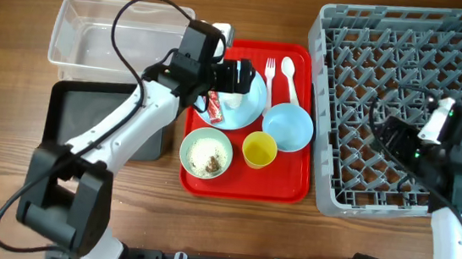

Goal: Sort waste into correct bins and load items into the dishwasher rack
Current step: 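Grasp the red wrapper and tissue on the blue plate with left gripper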

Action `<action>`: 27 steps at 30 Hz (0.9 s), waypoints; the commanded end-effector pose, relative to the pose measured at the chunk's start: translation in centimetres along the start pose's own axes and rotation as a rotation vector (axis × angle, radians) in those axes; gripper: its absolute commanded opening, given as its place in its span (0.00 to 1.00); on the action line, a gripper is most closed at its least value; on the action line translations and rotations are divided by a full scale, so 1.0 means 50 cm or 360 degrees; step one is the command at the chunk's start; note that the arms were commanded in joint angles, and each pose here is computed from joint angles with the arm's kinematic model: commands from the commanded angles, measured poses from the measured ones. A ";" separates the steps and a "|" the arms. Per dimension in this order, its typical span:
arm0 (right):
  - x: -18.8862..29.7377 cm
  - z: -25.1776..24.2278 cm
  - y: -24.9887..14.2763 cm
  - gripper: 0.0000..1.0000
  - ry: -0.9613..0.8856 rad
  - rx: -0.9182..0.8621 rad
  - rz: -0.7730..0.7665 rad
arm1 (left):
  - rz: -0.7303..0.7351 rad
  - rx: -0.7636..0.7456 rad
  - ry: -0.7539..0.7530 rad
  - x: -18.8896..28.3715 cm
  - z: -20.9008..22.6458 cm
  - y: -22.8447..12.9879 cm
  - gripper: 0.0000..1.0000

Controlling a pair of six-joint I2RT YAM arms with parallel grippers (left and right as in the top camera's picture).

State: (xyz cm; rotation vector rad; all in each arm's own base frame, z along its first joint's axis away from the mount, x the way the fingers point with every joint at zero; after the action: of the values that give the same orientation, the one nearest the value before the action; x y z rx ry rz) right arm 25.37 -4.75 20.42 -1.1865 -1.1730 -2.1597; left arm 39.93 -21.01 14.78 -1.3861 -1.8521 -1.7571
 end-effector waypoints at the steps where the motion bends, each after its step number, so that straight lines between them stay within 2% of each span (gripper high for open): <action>1: -0.009 0.012 0.005 1.00 0.0055 0.0076 0.0040 | 0.0020 0.0099 0.0017 -0.038 0.010 -0.006 0.99; 12: -0.012 0.011 0.005 1.00 0.0052 0.0075 0.0048 | 0.0214 0.0120 0.0037 -0.150 0.019 -0.093 0.79; 14: -0.012 0.011 0.005 1.00 0.0052 0.0075 0.0048 | 0.0222 0.0121 0.0037 -0.152 0.020 -0.096 0.68; 16: -0.012 0.011 0.005 1.00 0.0052 0.0074 0.0049 | 0.0239 0.0124 0.0041 -0.152 0.021 -0.101 0.51; 17: -0.012 0.011 0.005 1.00 0.0052 0.0074 0.0048 | 0.0259 0.0128 0.0052 -0.153 0.023 -0.108 0.46; 20: -0.012 0.011 0.005 1.00 0.0052 0.0074 0.0049 | 0.0266 0.0126 0.0106 -0.152 0.033 -0.112 0.35; 26: -0.012 0.011 0.005 1.00 0.0051 0.0071 0.0049 | 0.0279 0.0111 0.0097 -0.153 0.022 -0.117 0.04; 27: -0.012 0.011 0.005 1.00 0.0051 0.0072 0.0049 | 0.0281 0.0110 0.0095 -0.153 0.021 -0.117 0.04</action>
State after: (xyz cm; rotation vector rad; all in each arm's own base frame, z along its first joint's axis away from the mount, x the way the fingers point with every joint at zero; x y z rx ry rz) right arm 25.79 -4.51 19.70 -1.1723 -1.1666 -2.1126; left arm 39.95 -22.24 5.46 -1.4075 -1.6995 -1.6047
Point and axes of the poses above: each gripper's point midway between its finger pads, its own x axis back along the fingers, its own z axis along the line the jaws close on, y = z × x, the point moved 3 cm from there along x, back along the fingers, and after that the axes turned 14 degrees about -x, right-handed, at the moved point
